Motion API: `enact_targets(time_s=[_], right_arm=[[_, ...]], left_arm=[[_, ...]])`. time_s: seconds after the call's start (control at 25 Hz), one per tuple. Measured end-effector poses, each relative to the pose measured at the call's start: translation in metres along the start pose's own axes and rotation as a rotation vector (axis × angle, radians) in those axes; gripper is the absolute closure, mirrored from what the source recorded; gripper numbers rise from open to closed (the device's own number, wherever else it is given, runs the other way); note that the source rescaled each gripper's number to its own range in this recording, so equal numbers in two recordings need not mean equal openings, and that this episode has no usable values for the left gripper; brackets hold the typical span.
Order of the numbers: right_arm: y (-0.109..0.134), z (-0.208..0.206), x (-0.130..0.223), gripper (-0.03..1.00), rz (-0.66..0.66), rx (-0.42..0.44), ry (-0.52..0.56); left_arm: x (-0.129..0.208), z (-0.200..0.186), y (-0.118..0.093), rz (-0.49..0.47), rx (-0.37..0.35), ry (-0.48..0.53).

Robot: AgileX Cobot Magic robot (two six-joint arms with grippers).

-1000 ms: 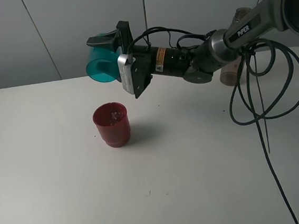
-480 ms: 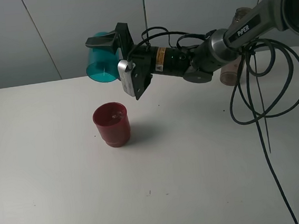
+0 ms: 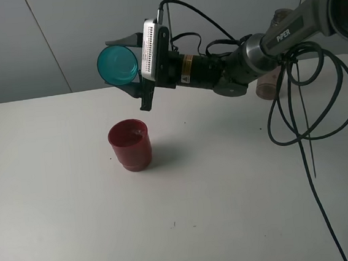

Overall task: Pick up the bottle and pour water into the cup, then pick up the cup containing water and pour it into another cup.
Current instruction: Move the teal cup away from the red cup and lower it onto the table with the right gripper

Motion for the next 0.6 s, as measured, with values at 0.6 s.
enact_targets(time_s=[0.6], right_arm=[[-0.028,-0.086,0.019,0.93,0.642,0.426,0.223]], left_arm=[[0.0,0.0,0.0,0.0,0.0,0.0]])
Point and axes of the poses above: a point on each arm's last joint axis where the gripper is mounted, z pointing out along that axis toward the gripper, y along the wrist's bending axis when the last joint is at zero, x = y × z, the point moved 9 cm from there along z, pointing out along that axis toward the gripper, and after that the axes turned 14 degrees about z, right-handed, at the moved point
